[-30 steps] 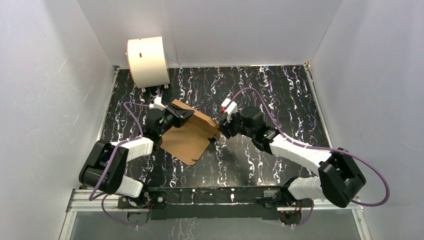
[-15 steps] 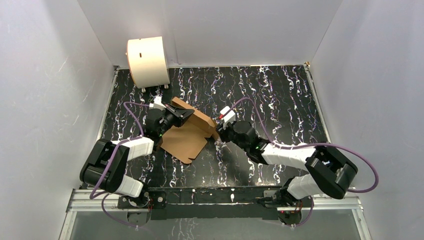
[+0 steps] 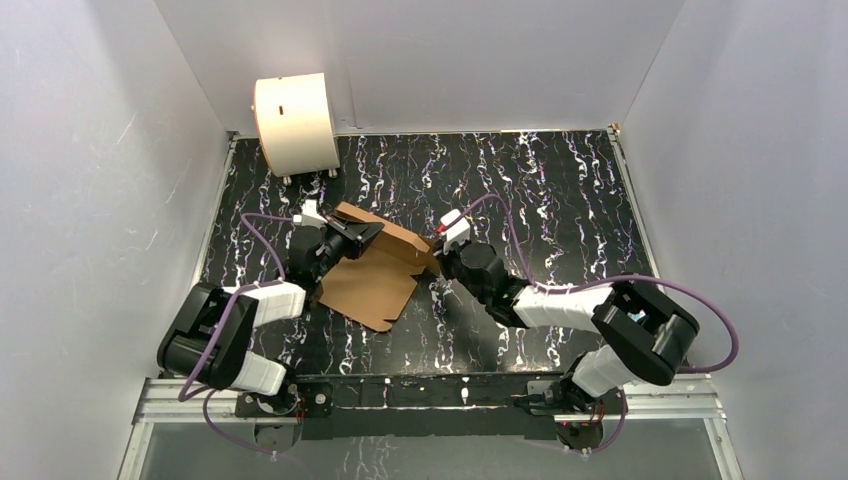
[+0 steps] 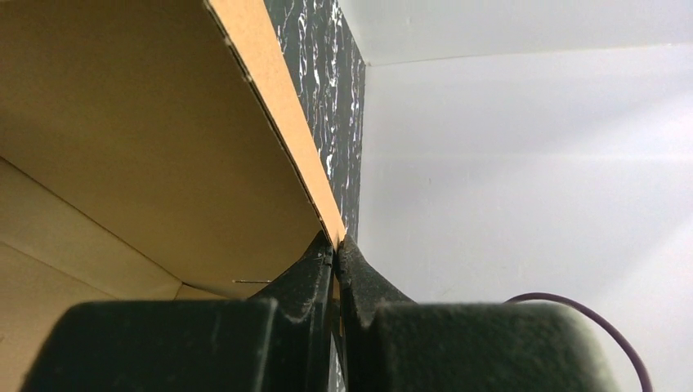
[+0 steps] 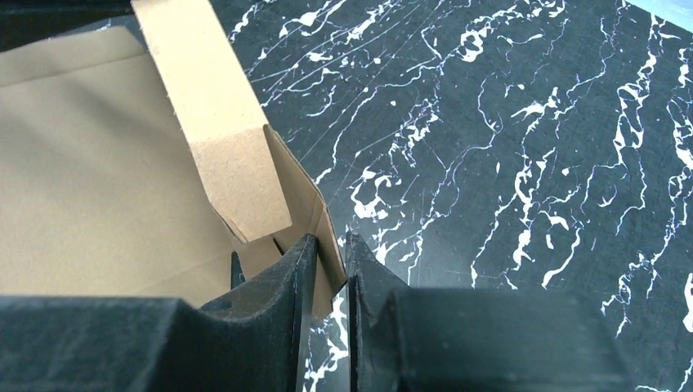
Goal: Fold the paper box
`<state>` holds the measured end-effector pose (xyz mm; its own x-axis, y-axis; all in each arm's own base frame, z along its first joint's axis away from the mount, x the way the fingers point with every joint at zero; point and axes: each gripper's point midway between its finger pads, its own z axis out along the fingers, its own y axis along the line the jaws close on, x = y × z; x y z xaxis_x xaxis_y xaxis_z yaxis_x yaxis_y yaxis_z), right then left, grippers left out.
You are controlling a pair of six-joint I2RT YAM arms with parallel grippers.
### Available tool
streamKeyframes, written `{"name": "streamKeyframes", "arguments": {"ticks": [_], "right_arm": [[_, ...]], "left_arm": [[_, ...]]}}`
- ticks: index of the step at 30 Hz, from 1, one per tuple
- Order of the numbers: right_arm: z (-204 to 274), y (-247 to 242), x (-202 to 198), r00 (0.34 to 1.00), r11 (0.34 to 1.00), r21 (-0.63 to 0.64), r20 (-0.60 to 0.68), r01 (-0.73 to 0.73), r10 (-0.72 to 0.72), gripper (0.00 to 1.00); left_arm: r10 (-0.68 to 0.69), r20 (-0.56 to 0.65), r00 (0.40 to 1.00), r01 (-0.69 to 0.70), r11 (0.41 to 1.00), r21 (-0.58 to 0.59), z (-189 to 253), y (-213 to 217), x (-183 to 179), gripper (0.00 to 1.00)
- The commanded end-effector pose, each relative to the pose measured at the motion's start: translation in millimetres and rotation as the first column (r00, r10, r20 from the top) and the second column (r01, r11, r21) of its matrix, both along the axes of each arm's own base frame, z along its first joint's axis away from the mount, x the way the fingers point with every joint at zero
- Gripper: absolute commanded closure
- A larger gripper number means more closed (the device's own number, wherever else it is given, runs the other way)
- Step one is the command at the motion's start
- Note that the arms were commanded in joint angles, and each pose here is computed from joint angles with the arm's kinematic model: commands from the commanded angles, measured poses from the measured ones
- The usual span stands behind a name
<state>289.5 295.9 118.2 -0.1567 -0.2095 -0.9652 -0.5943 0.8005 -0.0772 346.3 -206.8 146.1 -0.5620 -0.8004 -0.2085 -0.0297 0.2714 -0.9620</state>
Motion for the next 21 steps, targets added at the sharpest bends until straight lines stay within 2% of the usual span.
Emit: {"name": "streamKeyframes", "arguments": {"ticks": [1,10,17,21], "right_arm": [[39.3,14.4,19.7,0.997,0.991,0.123,0.050,0.050,-0.057,0.73],[33.5,24.1,16.3,0.987,0.974,0.173,-0.091,0.144,-0.130,0.77],[28.5,23.4,25.7,0.965,0.952,0.179,-0.130,0.248,-0.227,0.77],[34.6,30.0,30.1,0.961,0.942,0.206,-0.147,0.263,-0.236,0.77]], "left_arm": [[0.019,0.046,0.999,-0.020,1.000,0.016,6.8,4.3,-7.7,1.00],[0.034,0.083,0.996,-0.036,0.999,0.033,9.8,-0.6,-20.1,1.00],[0.028,0.106,0.994,-0.030,0.999,0.021,15.3,-8.3,-28.7,1.00],[0.037,0.108,0.993,-0.038,0.999,0.008,16.0,-10.3,-32.4,1.00]]}}
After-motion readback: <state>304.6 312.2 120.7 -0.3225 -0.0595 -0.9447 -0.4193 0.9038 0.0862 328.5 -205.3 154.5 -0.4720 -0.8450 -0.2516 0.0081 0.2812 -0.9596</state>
